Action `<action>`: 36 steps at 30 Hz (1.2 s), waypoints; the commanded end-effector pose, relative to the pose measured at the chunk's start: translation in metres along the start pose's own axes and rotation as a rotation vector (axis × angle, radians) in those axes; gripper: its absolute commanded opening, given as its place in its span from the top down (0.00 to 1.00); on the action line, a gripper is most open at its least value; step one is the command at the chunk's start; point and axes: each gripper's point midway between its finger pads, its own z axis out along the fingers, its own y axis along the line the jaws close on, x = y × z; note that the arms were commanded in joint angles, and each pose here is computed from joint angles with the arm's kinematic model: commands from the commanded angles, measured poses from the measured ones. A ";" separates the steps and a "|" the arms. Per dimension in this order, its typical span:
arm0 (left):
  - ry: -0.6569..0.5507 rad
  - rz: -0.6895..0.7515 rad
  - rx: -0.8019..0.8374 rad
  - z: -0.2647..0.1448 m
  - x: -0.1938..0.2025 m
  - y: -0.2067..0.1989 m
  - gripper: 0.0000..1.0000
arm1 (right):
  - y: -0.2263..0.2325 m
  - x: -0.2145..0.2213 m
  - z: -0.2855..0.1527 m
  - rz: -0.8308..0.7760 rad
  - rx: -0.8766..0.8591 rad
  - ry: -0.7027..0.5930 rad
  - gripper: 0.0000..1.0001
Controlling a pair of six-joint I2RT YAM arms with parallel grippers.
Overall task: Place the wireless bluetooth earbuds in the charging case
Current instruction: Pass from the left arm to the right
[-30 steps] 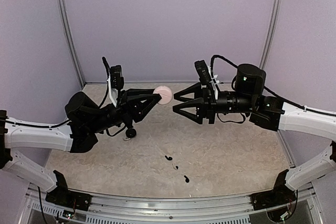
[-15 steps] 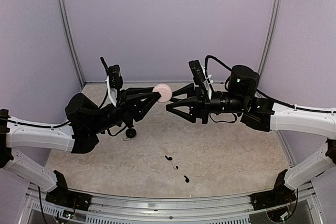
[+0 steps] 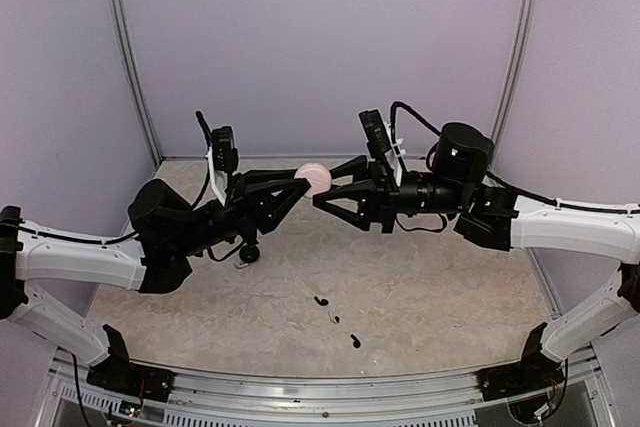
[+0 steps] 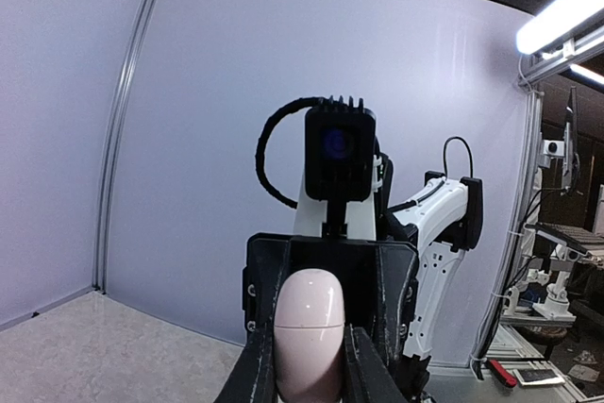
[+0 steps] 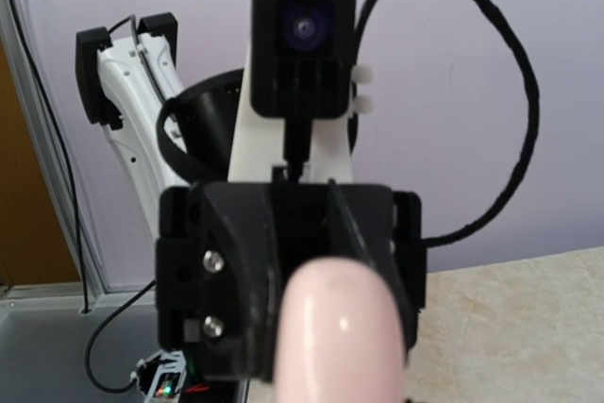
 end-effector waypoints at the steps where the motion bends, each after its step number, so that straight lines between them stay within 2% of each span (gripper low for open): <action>1: -0.032 0.013 0.009 0.001 -0.005 -0.003 0.91 | 0.008 -0.017 0.006 -0.025 -0.031 -0.042 0.59; 7: -0.025 0.018 -0.005 0.000 -0.003 -0.001 0.88 | 0.006 -0.015 0.006 -0.028 -0.016 -0.025 0.75; 11: 0.019 0.028 -0.038 -0.002 0.002 0.003 0.74 | 0.004 -0.015 0.004 -0.039 0.009 0.002 0.83; 15: 0.086 0.068 -0.076 -0.007 0.006 0.006 0.59 | 0.002 -0.010 -0.001 -0.054 0.041 0.053 0.85; 20: 0.156 0.089 -0.102 -0.017 0.007 0.008 0.48 | 0.000 0.006 -0.007 -0.055 0.068 0.149 0.86; 28: 0.266 0.040 -0.070 -0.027 0.015 0.011 0.43 | 0.004 0.030 -0.019 -0.037 0.075 0.283 0.87; 36: 0.385 0.019 -0.034 -0.026 0.035 0.009 0.45 | 0.005 0.050 -0.024 -0.017 0.065 0.380 0.87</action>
